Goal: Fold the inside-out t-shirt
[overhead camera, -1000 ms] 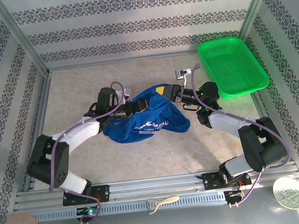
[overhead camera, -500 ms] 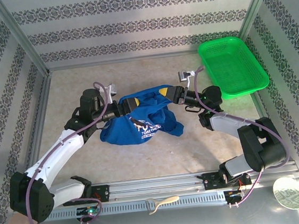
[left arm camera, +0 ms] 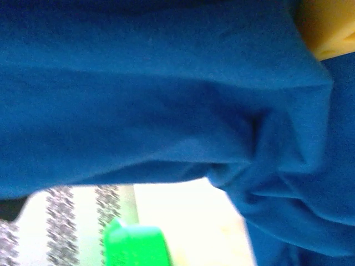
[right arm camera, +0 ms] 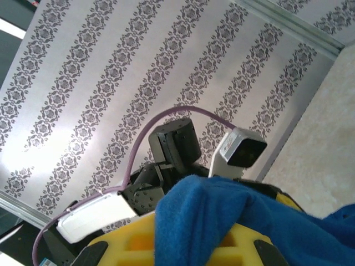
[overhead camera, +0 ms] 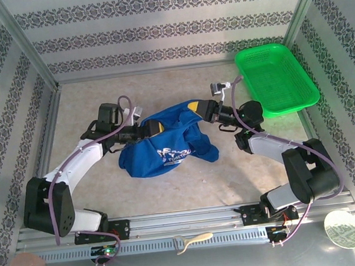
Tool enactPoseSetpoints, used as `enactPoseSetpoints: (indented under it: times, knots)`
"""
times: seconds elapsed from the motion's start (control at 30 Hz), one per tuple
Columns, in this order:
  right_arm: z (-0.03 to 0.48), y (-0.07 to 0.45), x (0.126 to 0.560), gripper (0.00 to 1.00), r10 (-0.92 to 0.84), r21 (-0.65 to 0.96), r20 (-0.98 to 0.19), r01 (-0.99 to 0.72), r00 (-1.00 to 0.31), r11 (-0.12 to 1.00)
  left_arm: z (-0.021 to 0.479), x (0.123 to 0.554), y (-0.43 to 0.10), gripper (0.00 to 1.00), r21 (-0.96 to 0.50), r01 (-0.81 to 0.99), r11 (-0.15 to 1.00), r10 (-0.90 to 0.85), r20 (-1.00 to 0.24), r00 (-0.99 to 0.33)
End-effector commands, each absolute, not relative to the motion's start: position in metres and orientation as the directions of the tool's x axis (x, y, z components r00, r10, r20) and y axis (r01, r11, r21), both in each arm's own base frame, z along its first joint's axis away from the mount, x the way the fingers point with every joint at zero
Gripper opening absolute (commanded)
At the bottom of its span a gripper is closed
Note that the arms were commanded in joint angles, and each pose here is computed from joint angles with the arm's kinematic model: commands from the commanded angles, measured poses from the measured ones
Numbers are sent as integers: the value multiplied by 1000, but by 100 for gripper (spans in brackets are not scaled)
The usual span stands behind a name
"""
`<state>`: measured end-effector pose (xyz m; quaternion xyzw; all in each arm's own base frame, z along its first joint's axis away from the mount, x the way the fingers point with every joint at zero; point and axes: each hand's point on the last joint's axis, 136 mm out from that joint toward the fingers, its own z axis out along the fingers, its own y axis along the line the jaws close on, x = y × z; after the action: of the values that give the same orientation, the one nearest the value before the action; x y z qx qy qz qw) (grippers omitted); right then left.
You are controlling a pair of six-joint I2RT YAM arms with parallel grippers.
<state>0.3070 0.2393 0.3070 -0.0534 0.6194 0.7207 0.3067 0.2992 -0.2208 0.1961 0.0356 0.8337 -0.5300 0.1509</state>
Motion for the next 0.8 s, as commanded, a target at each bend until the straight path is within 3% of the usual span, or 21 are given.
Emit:
enactPoseSetpoints:
  times: [0.0,0.17,0.33,0.5,0.63,0.77]
  knots:
    - [339,214,336,0,550,812,-475,-582,-687,-25,240,282,-224,100,-919,314,237,-36,-331,-943]
    - [263,171,389,0,697,926,-357,-333,-622,178,281,278,-225,100,-895,428,124,-42,-435,-899]
    - [190,137,400,0,764,944,-311,-90,-565,318,313,300,-214,100,-837,523,163,-178,-546,-818]
    - [207,162,389,0,681,926,-371,-199,-631,320,322,324,-206,100,-785,549,287,-274,-617,-738]
    - [237,181,375,0,619,907,-420,-307,-663,287,305,328,-219,100,-750,532,392,-222,-639,-737]
    - [270,199,356,0,570,879,-469,-420,-675,226,291,323,-248,99,-712,558,426,-155,-665,-730]
